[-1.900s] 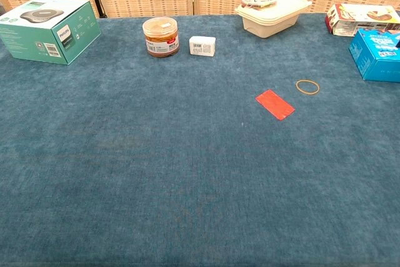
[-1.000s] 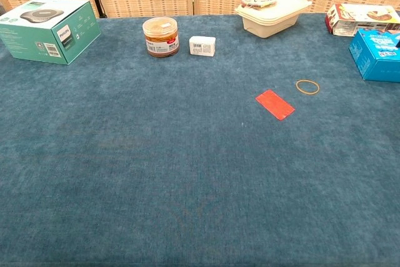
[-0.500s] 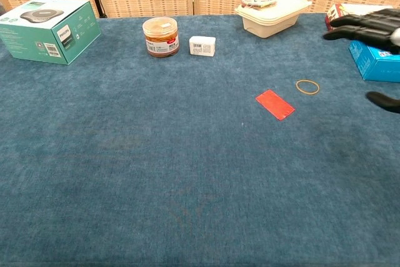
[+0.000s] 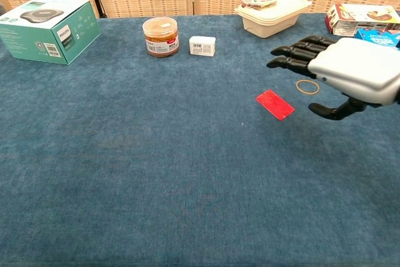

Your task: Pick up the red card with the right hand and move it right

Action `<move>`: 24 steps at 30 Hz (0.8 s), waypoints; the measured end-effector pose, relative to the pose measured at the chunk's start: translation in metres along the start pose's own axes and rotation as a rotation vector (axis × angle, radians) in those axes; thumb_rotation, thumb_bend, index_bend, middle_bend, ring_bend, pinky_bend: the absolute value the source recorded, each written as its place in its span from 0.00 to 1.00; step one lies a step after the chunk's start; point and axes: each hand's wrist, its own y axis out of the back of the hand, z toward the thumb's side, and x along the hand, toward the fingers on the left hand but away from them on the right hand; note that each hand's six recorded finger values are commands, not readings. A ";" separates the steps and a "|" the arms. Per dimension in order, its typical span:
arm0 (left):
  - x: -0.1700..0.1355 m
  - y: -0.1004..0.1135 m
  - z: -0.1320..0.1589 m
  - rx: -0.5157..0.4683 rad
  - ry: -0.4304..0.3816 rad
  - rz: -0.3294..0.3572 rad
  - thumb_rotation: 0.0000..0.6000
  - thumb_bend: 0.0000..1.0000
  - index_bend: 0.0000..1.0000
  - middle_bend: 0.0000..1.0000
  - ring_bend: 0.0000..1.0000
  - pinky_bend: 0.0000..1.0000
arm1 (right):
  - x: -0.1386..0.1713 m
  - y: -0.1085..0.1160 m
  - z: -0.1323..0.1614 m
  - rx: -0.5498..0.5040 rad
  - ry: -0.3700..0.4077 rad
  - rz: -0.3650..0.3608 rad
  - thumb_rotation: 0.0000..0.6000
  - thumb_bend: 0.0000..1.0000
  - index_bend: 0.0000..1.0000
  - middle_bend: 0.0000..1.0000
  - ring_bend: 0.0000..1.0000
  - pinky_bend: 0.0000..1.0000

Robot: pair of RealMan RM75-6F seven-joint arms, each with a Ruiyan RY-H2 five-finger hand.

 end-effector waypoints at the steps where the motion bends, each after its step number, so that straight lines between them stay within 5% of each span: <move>1: 0.000 0.000 0.000 -0.001 0.001 0.000 1.00 0.00 0.00 0.00 0.00 0.00 | -0.004 -0.002 0.002 0.006 0.005 0.004 1.00 0.50 0.00 0.00 0.00 0.00; 9: 0.001 -0.001 0.000 0.001 0.000 -0.006 1.00 0.00 0.00 0.00 0.00 0.00 | -0.018 -0.014 0.007 0.050 0.010 0.043 1.00 0.45 0.00 0.00 0.00 0.00; 15: 0.002 0.000 -0.001 0.000 -0.002 -0.010 1.00 0.00 0.00 0.00 0.00 0.00 | -0.026 -0.021 0.009 0.084 0.016 0.066 1.00 0.28 0.00 0.00 0.00 0.00; 24: 0.003 -0.001 -0.001 -0.002 0.001 -0.014 1.00 0.00 0.00 0.00 0.00 0.00 | -0.038 -0.020 0.010 0.089 -0.005 0.048 1.00 0.27 0.00 0.00 0.00 0.00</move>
